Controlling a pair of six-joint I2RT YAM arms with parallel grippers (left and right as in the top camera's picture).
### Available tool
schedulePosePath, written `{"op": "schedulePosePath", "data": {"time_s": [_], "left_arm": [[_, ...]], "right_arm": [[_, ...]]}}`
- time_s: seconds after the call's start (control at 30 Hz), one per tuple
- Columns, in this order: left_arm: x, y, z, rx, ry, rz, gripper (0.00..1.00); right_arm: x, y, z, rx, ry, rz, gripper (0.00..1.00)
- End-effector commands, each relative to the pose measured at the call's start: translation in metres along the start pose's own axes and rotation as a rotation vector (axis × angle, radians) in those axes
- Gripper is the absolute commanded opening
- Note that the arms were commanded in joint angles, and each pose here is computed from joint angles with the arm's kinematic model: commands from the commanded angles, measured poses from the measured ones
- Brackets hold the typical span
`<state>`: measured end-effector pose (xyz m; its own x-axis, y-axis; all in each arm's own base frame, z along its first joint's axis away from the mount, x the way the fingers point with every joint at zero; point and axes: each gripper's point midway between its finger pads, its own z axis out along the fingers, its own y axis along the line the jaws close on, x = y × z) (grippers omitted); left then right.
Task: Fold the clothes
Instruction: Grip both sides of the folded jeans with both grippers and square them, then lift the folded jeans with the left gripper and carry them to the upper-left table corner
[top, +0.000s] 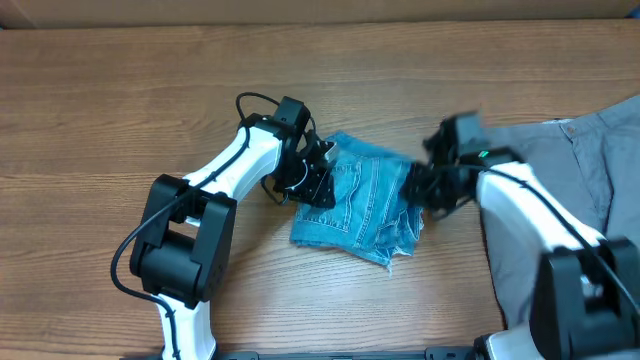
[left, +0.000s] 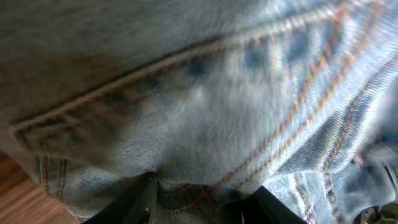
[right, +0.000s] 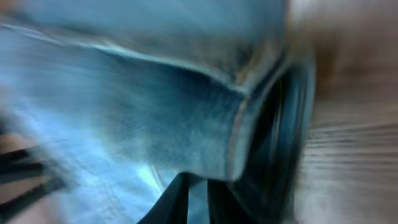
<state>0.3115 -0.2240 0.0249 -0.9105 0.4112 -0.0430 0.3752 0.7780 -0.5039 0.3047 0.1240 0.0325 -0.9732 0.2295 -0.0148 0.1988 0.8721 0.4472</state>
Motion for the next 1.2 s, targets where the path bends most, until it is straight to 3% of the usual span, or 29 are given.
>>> {"op": "schedulePosePath", "data": {"time_s": [0.0, 0.13, 0.33, 0.43, 0.5, 0.67, 0.8, 1.17], "left_arm": [[0.021, 0.005, 0.011, 0.002, 0.064, -0.023, 0.44], [0.019, 0.0, 0.004, 0.004, 0.074, -0.028, 0.51], [0.001, -0.013, -0.037, -0.024, 0.067, -0.007, 0.63], [-0.006, -0.005, -0.058, -0.116, 0.062, -0.034, 0.89], [-0.009, 0.004, -0.068, -0.152, 0.052, -0.051, 0.99], [-0.008, 0.03, -0.075, -0.12, 0.024, -0.095, 1.0], [0.0, 0.034, -0.061, 0.004, 0.01, -0.068, 1.0], [0.024, 0.036, -0.01, 0.163, -0.022, -0.051, 1.0]], "right_arm": [[0.034, -0.031, 0.036, 0.053, 0.108, 0.103, 0.12], [0.047, -0.04, 0.049, 0.061, 0.156, 0.132, 0.1], [0.034, -0.01, 0.023, -0.033, 0.125, 0.057, 0.11], [0.026, 0.006, 0.0, -0.059, 0.071, 0.024, 0.12], [0.02, 0.018, -0.019, -0.082, 0.023, -0.003, 0.18], [0.014, 0.039, -0.052, -0.139, -0.07, -0.053, 0.27], [0.015, 0.045, -0.06, -0.161, -0.086, -0.066, 0.27], [0.03, 0.044, -0.035, -0.119, 0.002, -0.079, 0.23]]}}
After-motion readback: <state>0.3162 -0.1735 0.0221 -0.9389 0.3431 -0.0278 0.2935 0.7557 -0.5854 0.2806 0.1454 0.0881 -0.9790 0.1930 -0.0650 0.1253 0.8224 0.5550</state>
